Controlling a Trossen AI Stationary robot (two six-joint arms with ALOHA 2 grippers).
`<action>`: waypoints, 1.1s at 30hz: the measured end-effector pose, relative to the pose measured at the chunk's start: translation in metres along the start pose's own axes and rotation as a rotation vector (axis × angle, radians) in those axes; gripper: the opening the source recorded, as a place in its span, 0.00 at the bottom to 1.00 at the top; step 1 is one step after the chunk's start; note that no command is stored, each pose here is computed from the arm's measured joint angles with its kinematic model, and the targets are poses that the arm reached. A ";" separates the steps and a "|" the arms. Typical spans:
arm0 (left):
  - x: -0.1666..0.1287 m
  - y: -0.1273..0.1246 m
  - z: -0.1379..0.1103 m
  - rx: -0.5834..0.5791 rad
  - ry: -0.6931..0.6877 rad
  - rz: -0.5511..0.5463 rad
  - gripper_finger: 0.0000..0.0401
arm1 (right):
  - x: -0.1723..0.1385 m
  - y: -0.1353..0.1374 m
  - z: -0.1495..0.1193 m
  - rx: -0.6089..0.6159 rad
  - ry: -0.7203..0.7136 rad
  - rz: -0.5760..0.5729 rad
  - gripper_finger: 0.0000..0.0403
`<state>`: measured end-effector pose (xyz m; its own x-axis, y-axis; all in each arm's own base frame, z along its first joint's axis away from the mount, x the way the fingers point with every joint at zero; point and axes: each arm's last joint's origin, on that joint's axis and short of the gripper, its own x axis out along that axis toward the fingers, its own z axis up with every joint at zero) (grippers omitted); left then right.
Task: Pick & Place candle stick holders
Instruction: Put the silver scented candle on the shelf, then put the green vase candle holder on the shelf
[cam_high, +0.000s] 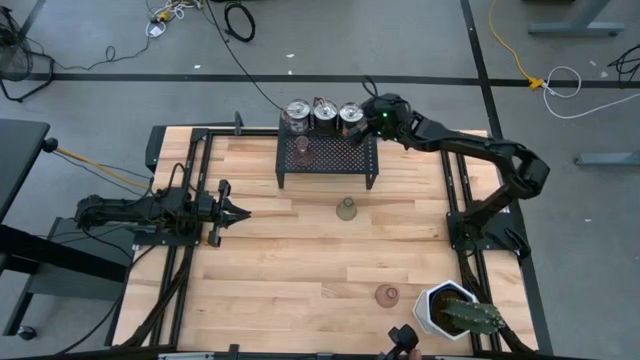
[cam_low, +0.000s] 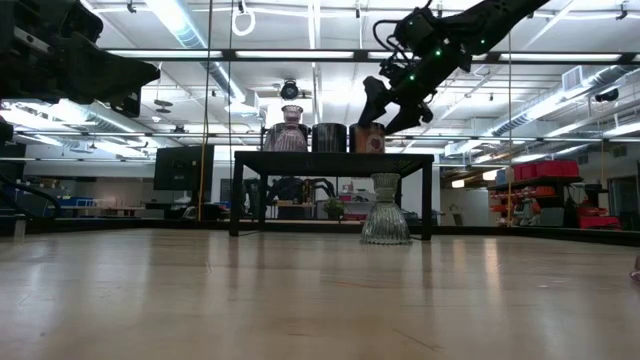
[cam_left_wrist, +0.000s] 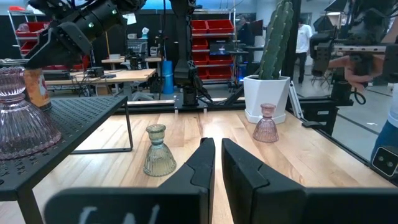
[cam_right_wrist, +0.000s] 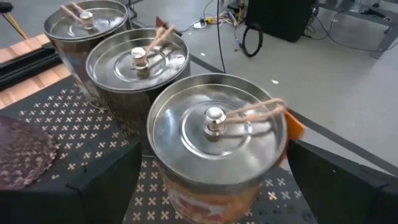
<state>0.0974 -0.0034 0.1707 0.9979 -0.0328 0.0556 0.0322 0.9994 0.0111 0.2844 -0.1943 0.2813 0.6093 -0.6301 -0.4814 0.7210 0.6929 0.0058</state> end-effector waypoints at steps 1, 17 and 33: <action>0.000 0.000 0.000 0.000 -0.001 0.000 0.09 | -0.003 0.000 0.000 -0.002 0.004 -0.001 0.99; 0.000 0.000 0.000 0.000 0.000 0.000 0.09 | -0.046 -0.006 0.018 -0.009 -0.063 0.011 0.99; 0.000 0.000 0.000 0.000 0.000 0.000 0.09 | -0.057 0.015 0.011 -0.057 -0.006 0.093 0.99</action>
<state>0.0974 -0.0034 0.1707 0.9979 -0.0325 0.0559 0.0319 0.9994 0.0110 0.2642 -0.1516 0.3185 0.6749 -0.5642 -0.4756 0.6414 0.7672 0.0002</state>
